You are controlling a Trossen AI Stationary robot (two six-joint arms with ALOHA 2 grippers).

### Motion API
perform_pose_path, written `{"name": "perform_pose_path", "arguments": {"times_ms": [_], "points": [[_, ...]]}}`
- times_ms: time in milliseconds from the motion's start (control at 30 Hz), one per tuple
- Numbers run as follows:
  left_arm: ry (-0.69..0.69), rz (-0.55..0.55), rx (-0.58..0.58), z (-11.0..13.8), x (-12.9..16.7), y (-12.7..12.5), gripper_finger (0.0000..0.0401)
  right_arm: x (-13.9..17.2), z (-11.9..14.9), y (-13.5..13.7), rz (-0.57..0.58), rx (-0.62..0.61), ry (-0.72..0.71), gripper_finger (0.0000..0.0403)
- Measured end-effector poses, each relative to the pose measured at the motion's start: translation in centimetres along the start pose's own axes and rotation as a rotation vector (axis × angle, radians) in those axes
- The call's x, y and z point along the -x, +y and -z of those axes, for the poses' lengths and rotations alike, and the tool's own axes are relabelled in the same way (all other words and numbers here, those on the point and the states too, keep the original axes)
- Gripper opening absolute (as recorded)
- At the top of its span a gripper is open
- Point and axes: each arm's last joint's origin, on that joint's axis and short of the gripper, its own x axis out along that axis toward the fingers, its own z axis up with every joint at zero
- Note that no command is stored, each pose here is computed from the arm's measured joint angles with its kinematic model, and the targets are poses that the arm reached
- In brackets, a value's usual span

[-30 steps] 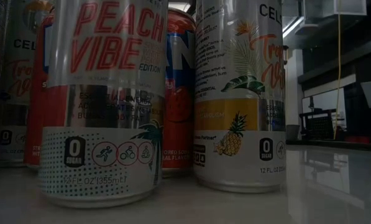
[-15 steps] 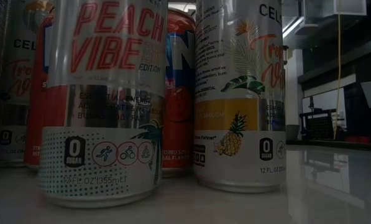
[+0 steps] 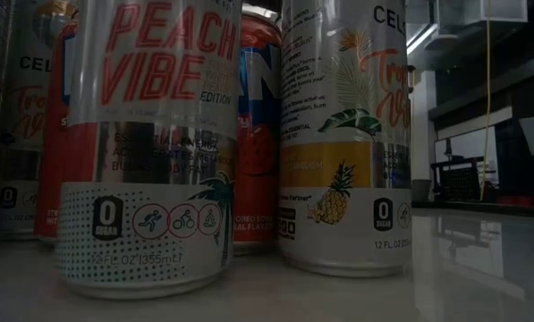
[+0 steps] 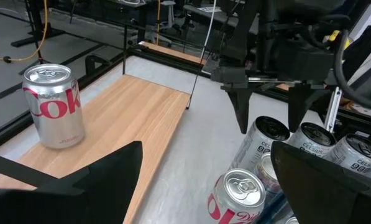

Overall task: Place canned beverage on shelf
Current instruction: Put the white yellow soda can onto the shelf

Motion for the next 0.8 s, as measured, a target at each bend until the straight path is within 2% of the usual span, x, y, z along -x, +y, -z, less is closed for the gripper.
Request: {"name": "perform_pose_path", "arguments": {"times_ms": [333,500,633,800], "points": [[0.0,0.0,0.0,0.0,0.0,0.0,0.0349,-1.4,0.1,-0.6,0.061,-0.005,0.036,0.0392],[0.0,-0.001,0.0,0.0,0.0,0.0,0.0349,-2.3,0.3,-0.6,0.055,-0.013,0.064,0.0386],[0.0,-0.001,0.0,0.0,0.0,0.0,0.0349,-2.7,0.2,-0.1,0.058,-0.002,0.073,0.0354],[0.0,0.0,0.0,0.0,0.0,0.0,0.0349,-2.9,0.2,0.1,0.07,-0.014,0.083,0.0294]]}}
